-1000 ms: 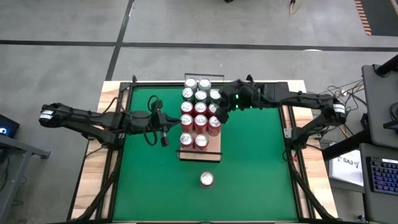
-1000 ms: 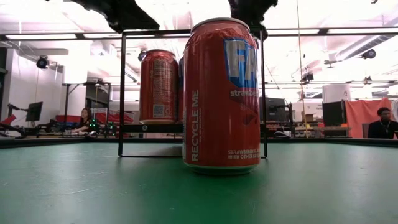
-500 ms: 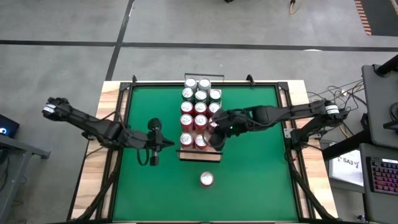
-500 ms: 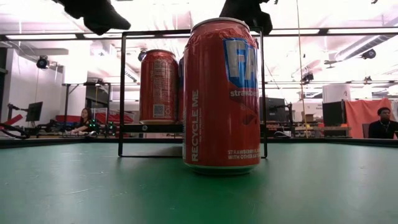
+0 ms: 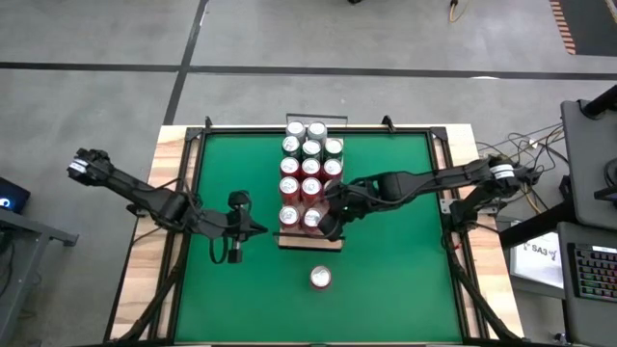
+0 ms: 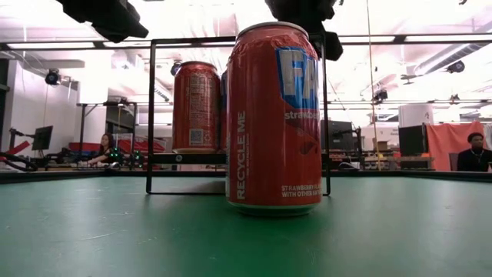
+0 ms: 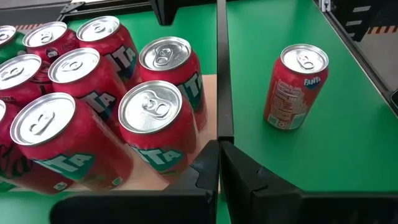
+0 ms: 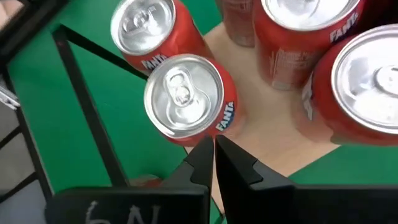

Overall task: Place canned beverage on shelf
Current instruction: Adjust the orange soda cans

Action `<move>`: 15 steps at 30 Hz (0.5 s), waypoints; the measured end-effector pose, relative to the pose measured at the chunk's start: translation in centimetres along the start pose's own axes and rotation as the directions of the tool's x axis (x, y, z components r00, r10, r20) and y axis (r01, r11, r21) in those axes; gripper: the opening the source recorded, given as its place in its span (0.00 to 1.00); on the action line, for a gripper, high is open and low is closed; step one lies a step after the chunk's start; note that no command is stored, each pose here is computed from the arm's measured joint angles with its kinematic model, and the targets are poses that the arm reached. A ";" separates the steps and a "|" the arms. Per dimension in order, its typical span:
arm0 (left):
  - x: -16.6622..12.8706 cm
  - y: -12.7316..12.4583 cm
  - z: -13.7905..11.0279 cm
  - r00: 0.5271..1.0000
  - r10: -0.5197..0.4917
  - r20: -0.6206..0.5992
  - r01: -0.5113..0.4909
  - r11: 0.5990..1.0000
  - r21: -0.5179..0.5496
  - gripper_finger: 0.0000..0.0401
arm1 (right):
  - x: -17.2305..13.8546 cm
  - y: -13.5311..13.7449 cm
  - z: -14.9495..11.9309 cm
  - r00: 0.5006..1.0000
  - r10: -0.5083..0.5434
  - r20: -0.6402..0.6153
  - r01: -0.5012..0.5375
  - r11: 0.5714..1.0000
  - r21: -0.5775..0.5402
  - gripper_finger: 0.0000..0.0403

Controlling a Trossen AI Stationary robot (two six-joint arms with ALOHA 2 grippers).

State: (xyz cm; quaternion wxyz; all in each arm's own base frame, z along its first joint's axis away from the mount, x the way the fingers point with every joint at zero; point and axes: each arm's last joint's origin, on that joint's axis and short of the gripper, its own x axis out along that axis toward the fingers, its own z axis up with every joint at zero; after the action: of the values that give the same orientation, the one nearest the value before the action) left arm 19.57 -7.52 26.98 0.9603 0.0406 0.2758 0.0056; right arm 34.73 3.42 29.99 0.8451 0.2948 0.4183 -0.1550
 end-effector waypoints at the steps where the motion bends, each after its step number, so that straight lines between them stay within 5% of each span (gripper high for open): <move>1: 0.0 0.0 0.0 1.000 0.001 -0.002 -0.001 1.000 0.000 0.00 | 0.2 0.0 0.0 1.000 -0.005 -0.005 0.005 1.000 -0.001 0.02; 15: 0.1 0.0 -0.1 1.000 0.003 -0.008 -0.003 1.000 -0.008 0.00 | 1.0 0.0 -0.1 1.000 -0.022 -0.012 0.022 1.000 -0.008 0.02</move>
State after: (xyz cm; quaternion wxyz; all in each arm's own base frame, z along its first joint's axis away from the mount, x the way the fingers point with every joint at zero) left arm 19.63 -7.53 26.85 0.9594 0.0373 0.2794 0.0083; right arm 35.24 3.45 29.15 0.8419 0.2879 0.4271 -0.1608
